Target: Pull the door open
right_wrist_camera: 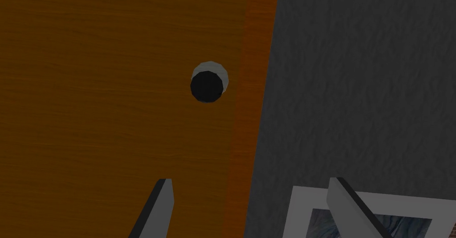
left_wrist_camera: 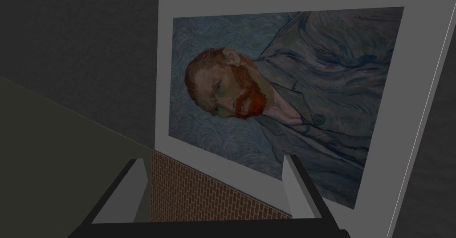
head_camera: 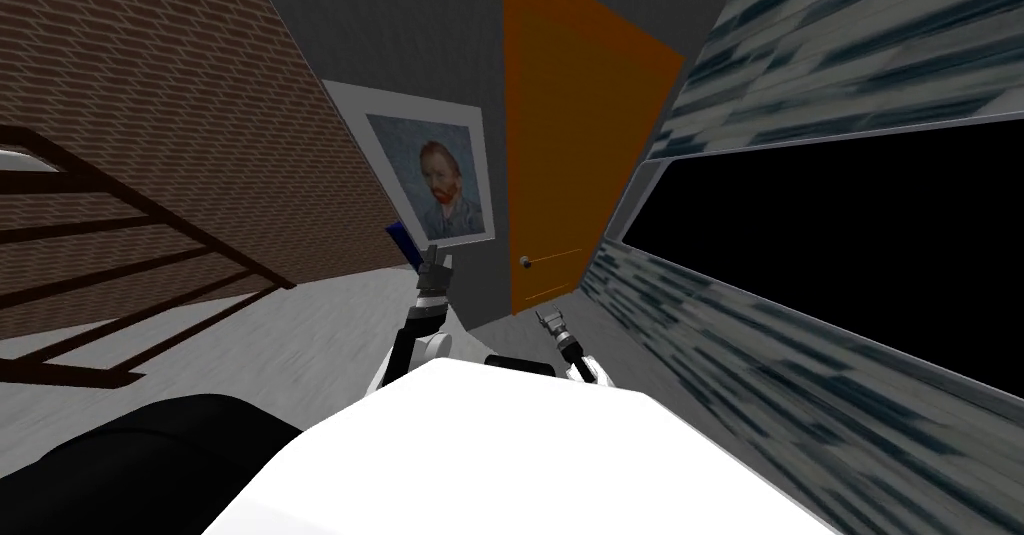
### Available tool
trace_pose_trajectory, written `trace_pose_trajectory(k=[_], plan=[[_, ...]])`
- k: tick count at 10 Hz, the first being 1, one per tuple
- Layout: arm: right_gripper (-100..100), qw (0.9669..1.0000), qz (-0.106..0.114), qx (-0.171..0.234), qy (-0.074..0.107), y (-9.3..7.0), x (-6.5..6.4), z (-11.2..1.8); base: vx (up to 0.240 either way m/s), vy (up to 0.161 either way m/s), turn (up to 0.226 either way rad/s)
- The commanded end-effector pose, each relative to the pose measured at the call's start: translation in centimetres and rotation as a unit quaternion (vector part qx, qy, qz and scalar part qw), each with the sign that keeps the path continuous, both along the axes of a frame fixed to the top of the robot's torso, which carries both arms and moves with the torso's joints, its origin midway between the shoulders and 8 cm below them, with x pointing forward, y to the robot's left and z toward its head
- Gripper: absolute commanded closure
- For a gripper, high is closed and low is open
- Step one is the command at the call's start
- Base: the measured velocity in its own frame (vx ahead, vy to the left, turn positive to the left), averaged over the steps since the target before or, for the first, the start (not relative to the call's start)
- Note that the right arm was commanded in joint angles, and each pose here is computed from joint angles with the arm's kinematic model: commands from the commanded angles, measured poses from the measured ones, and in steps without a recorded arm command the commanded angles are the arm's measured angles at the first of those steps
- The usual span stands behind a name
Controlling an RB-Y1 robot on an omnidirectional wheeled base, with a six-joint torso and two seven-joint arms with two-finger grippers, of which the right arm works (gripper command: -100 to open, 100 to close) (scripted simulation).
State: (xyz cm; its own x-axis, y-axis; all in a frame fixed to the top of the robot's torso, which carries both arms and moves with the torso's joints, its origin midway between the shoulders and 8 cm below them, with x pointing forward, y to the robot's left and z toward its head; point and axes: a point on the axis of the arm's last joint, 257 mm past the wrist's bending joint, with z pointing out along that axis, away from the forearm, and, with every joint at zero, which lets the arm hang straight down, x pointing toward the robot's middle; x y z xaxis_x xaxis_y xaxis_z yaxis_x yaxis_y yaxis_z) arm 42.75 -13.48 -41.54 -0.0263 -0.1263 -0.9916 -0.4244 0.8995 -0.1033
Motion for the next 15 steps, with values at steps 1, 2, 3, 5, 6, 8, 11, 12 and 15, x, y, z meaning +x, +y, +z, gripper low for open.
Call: trace_pose_trajectory(k=[1, 2, 3, 5, 6, 8, 11, 12, 15], plan=[[-100, 0.9998, -0.019, -0.003, -0.003, -1.6, 0.9, 0.2, 0.016, 0.051, 0.246], [-100, 0.9995, -0.030, -0.004, -0.005, -2.5, 1.3, 0.3, 0.025, 0.055, 0.223], [-100, 0.9991, -0.042, -0.004, -0.006, -3.4, 1.6, 0.4, 0.038, 0.057, 0.230], [-100, 0.9979, -0.064, -0.005, -0.009, -5.2, 2.4, 0.7, 0.043, 0.048, 0.250], [-100, 0.9971, -0.075, -0.005, -0.011, -6.0, 2.7, 0.8, 0.054, 0.041, 0.212], [-100, 0.9951, -0.097, -0.004, -0.014, -7.7, 3.3, 1.1, 0.063, 0.025, 0.246], [-100, 0.9915, -0.129, 0.001, -0.018, -9.7, 4.0, 1.5, 0.081, 0.017, 0.220], [-100, 0.9900, -0.139, 0.003, -0.020, -10.4, 4.2, 1.7, 0.079, -0.003, 0.252], [-100, 0.9854, -0.168, 0.010, -0.023, -11.9, 4.8, 2.0, 0.085, -0.025, 0.216]])
